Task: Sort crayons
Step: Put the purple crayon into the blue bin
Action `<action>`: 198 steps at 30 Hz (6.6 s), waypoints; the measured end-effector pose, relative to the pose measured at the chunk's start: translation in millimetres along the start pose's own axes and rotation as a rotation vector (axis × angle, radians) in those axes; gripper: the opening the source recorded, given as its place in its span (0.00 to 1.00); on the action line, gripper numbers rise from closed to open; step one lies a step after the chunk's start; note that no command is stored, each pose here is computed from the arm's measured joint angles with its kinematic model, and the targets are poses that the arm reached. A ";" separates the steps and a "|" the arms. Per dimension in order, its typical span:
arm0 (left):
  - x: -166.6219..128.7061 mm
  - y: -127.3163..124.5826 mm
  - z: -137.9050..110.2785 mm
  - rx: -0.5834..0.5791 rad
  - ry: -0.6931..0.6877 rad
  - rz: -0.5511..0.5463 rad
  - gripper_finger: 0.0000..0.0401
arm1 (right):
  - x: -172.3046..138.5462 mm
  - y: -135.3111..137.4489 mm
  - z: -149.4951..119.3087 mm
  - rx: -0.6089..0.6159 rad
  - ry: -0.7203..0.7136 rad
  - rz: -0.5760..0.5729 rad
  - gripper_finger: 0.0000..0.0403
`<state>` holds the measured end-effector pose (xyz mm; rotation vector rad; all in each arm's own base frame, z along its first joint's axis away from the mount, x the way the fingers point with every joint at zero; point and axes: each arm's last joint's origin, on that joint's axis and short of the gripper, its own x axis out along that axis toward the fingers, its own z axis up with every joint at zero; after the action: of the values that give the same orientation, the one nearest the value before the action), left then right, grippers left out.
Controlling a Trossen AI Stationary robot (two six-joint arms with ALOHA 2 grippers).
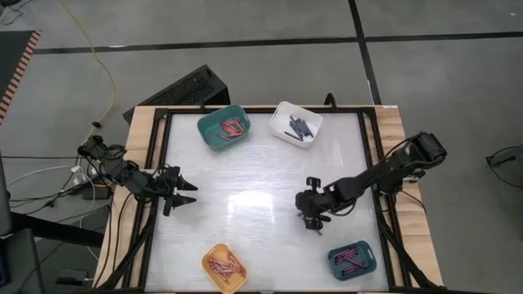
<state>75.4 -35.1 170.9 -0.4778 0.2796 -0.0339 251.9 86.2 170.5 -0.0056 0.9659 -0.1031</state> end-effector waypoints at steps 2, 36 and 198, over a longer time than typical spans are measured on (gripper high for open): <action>0.0 0.0 0.0 0.000 0.000 0.000 0.57 | 9.4 5.7 -5.5 -0.024 0.044 0.010 0.34; 0.0 0.0 0.0 0.000 0.000 0.000 0.57 | -41.9 52.5 -20.1 -0.137 0.215 -0.050 0.34; 0.0 0.1 0.0 0.000 -0.002 0.002 0.57 | -147.7 119.7 -7.2 0.116 0.447 0.049 0.22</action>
<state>75.3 -35.0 170.8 -0.4776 0.2783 -0.0311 172.8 218.9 281.5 0.1531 1.4043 -0.1179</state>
